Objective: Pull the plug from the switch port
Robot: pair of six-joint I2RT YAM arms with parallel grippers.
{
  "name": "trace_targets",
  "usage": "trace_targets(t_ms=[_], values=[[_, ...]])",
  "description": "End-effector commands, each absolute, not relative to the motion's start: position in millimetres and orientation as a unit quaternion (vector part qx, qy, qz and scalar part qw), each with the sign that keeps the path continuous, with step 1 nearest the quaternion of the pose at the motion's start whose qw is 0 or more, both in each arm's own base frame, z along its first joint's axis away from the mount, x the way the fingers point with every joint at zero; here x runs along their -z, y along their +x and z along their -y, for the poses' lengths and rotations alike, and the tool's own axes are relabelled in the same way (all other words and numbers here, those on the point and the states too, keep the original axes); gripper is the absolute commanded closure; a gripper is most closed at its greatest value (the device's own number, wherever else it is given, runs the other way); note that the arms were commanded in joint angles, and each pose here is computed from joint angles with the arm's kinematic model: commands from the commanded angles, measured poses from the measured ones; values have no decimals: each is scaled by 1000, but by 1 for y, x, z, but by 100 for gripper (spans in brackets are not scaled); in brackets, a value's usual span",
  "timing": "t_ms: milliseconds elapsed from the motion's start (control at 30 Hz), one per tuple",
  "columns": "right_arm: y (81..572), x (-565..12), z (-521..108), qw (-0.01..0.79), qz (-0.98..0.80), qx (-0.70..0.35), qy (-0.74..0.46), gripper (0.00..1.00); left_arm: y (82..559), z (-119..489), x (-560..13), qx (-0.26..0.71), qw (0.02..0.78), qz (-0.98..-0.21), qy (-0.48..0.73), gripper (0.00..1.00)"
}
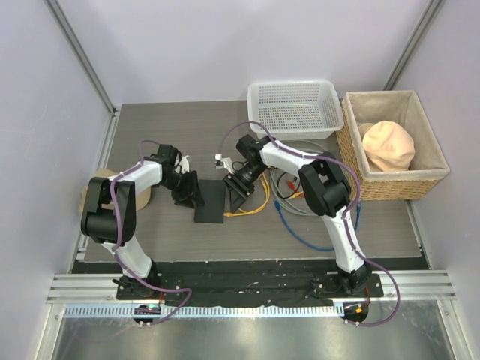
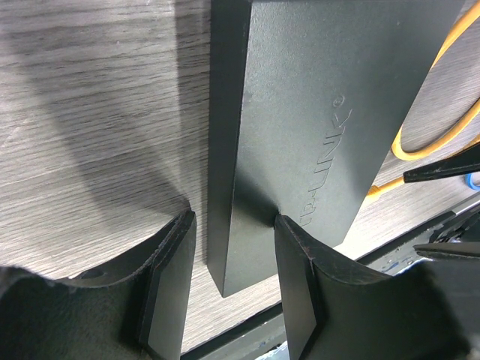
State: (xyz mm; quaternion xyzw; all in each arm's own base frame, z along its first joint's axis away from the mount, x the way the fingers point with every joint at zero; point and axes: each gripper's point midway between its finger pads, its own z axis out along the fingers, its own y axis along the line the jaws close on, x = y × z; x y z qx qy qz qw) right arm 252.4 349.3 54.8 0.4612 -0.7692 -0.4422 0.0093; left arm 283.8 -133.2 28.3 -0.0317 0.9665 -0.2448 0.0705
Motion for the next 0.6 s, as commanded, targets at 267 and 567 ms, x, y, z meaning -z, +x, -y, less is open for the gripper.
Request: trace_targets(t_ms=[267,567], values=[[247,-51,-370,17,748,462,476,43,290,116,-17,192,80,-978,-21,50],[252,-18,-381,37,762,456,459,45,291,115,-14,187,74,-979,-19,50]])
